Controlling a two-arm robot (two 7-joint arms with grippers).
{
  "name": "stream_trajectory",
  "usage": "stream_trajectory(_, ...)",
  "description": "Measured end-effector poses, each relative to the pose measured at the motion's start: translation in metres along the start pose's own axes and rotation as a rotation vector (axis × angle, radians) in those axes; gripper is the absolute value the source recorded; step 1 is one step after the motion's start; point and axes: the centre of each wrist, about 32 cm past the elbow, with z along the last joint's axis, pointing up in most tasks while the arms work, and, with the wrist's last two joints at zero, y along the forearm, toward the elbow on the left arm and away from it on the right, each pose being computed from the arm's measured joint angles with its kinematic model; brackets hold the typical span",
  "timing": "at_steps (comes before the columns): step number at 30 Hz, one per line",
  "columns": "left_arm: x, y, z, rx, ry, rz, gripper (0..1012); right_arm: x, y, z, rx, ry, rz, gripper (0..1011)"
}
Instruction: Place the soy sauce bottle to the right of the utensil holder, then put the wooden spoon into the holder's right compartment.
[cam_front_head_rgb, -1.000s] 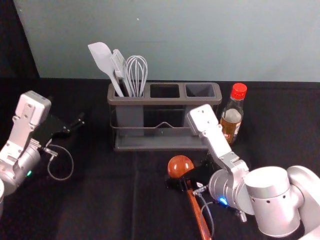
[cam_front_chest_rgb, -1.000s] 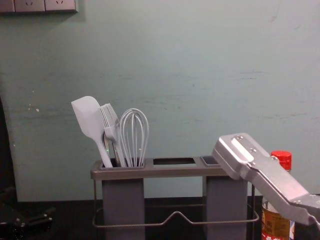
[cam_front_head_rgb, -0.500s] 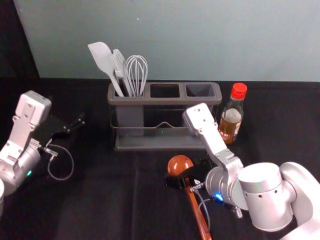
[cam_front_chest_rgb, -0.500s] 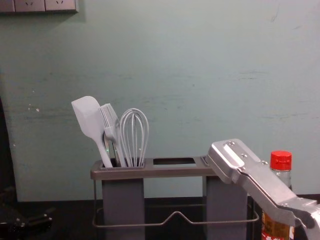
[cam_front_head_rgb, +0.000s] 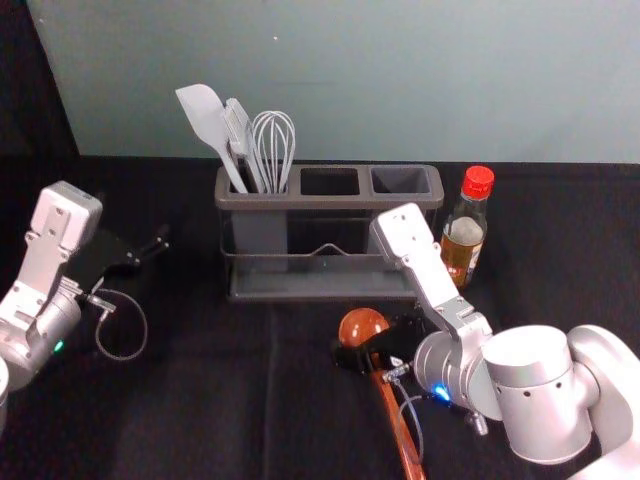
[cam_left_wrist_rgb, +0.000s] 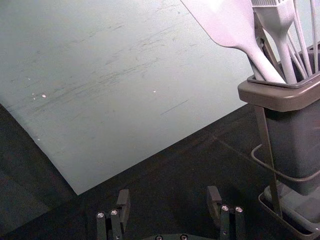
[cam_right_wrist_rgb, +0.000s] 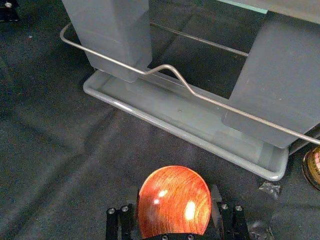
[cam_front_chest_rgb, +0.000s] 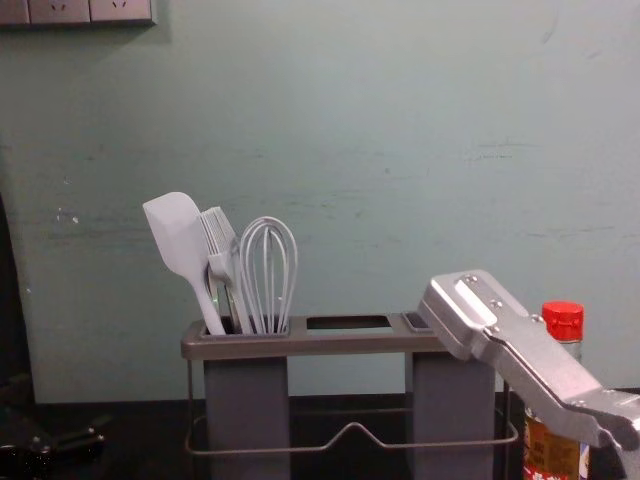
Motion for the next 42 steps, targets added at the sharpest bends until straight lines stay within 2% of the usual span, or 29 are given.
stream_trajectory(8, 0.0000, 0.0000, 0.0000, 0.000, 0.000, 0.000, 1005, -0.001, -0.019, -0.003, 0.021, -0.025, 0.030, 840)
stream_trajectory(10, 0.0000, 0.0000, 0.0000, 0.000, 0.000, 0.000, 1005, 0.002, -0.027, -0.006, 0.032, -0.035, 0.053, 840)
stream_trajectory(13, 0.0000, 0.0000, 0.0000, 0.000, 0.000, 0.000, 1005, 0.007, -0.040, -0.012, 0.054, -0.054, 0.083, 839)
stream_trajectory(15, 0.0000, 0.0000, 0.0000, 0.000, 0.000, 0.000, 1005, 0.011, -0.050, -0.018, 0.083, -0.087, 0.103, 838)
stream_trajectory(20, 0.0000, 0.0000, 0.0000, 0.000, 0.000, 0.000, 1005, 0.021, -0.066, -0.029, 0.135, -0.139, 0.115, 839)
stream_trajectory(23, 0.0000, 0.0000, 0.0000, 0.000, 0.000, 0.000, 1005, 0.028, -0.075, -0.037, 0.188, -0.161, 0.101, 838)
stream_trajectory(26, 0.0000, 0.0000, 0.0000, 0.000, 0.000, 0.000, 1005, 0.034, -0.083, -0.046, 0.265, -0.183, 0.077, 839)
stream_trajectory(27, 0.0000, 0.0000, 0.0000, 0.000, 0.000, 0.000, 1005, 0.035, -0.085, -0.050, 0.305, -0.191, 0.062, 839)
stream_trajectory(30, 0.0000, 0.0000, 0.0000, 0.000, 0.000, 0.000, 1005, 0.037, -0.088, -0.058, 0.385, -0.202, 0.031, 839)
stream_trajectory(31, 0.0000, 0.0000, 0.0000, 0.000, 0.000, 0.000, 1005, 0.037, -0.089, -0.063, 0.438, -0.206, 0.013, 839)
stream_trajectory(33, 0.0000, 0.0000, 0.0000, 0.000, 0.000, 0.000, 1005, 0.037, -0.090, -0.068, 0.494, -0.214, -0.004, 839)
stream_trajectory(34, 0.0000, 0.0000, 0.0000, 0.000, 0.000, 0.000, 1005, 0.036, -0.090, -0.073, 0.547, -0.226, -0.019, 839)
stream_trajectory(35, 0.0000, 0.0000, 0.0000, 0.000, 0.000, 0.000, 1005, 0.035, -0.090, -0.075, 0.568, -0.231, -0.028, 839)
stream_trajectory(36, 0.0000, 0.0000, 0.0000, 0.000, 0.000, 0.000, 1005, 0.034, -0.090, -0.079, 0.618, -0.240, -0.049, 839)
stream_trajectory(38, 0.0000, 0.0000, 0.0000, 0.000, 0.000, 0.000, 1005, 0.033, -0.089, -0.083, 0.669, -0.248, -0.068, 840)
stream_trajectory(39, 0.0000, 0.0000, 0.0000, 0.000, 0.000, 0.000, 1005, 0.031, -0.089, -0.086, 0.714, -0.253, -0.088, 839)
stream_trajectory(42, 0.0000, 0.0000, 0.0000, 0.000, 0.000, 0.000, 1005, 0.030, -0.089, -0.091, 0.774, -0.261, -0.114, 839)
